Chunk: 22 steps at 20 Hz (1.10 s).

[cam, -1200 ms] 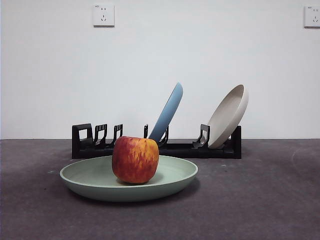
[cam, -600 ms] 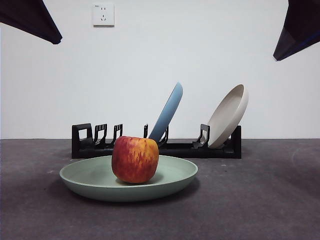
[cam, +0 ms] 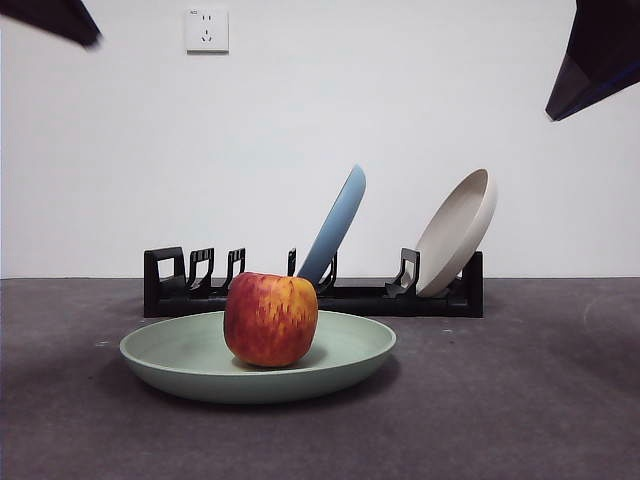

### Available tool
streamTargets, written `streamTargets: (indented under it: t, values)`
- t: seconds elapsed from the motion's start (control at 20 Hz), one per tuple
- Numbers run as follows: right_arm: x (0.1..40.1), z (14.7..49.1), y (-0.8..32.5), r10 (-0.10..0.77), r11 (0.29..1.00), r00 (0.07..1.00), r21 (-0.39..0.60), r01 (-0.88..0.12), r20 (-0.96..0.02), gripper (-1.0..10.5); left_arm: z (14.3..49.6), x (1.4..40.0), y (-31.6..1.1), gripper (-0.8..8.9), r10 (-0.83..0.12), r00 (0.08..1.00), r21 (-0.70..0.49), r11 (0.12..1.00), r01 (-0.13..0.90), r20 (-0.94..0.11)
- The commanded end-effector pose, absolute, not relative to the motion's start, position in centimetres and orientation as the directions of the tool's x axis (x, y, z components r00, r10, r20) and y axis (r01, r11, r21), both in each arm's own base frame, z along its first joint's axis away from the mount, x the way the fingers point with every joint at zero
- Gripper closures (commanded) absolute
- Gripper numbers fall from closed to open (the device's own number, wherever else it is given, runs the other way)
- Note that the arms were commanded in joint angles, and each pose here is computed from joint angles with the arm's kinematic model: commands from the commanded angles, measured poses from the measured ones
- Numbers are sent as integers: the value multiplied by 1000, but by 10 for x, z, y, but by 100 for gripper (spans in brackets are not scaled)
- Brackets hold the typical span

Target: Take the green plate from the plate rack,put the plate on the table,take the apple from the table,put the apple in the plate

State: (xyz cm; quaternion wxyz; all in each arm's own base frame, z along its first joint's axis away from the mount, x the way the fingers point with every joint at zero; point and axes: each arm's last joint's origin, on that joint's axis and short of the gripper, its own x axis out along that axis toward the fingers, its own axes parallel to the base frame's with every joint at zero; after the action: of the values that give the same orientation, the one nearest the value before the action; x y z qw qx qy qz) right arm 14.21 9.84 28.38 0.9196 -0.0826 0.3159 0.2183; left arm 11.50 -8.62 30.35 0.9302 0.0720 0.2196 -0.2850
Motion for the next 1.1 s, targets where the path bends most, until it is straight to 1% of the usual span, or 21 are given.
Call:
streamTargets:
  t: [0.05, 0.15, 0.25, 0.35, 0.45, 0.55, 0.65, 0.85, 1.0, 1.1]
  values:
    - [142, 284, 98, 350, 895, 709, -6, -447, -612, 946, 315, 112, -69, 817, -460, 815, 50, 860, 507, -353]
    - [142, 284, 98, 350, 895, 709, -6, -447, -612, 946, 324, 105, -47, 817, -363, 895, 28, 923, 383, -261]
    - [142, 284, 98, 350, 895, 709, -6, -447, -612, 946, 330, 93, -29, 817, -260, 946, 27, 962, 270, -193]
    - [142, 284, 98, 350, 895, 709, -6, -447, -612, 946, 328, 84, -18, 817, -178, 971, 35, 982, 186, -158]
    - [142, 284, 98, 350, 895, 709, -6, -447, -612, 946, 315, 82, -12, 817, -119, 980, 52, 990, 129, -158]
    - [142, 284, 98, 350, 895, 710, -6, -446, -612, 946, 292, 85, -9, 817, -79, 983, 63, 994, 91, -166]
    - [142, 284, 98, 350, 895, 709, -6, -447, -612, 946, 262, 90, -8, 817, -54, 988, 62, 996, 64, -148]
    - [142, 284, 98, 350, 895, 709, -6, -447, -612, 946, 202, 99, -7, 817, -45, 993, 59, 997, 51, -106]
    - [142, 284, 98, 350, 895, 709, -6, -447, -612, 946, 171, 98, -7, 817, -42, 993, 50, 998, 48, -112]
    - [142, 284, 98, 350, 895, 709, -6, -447, -612, 946, 158, 98, -7, 817, -37, 992, 31, 999, 41, -122]
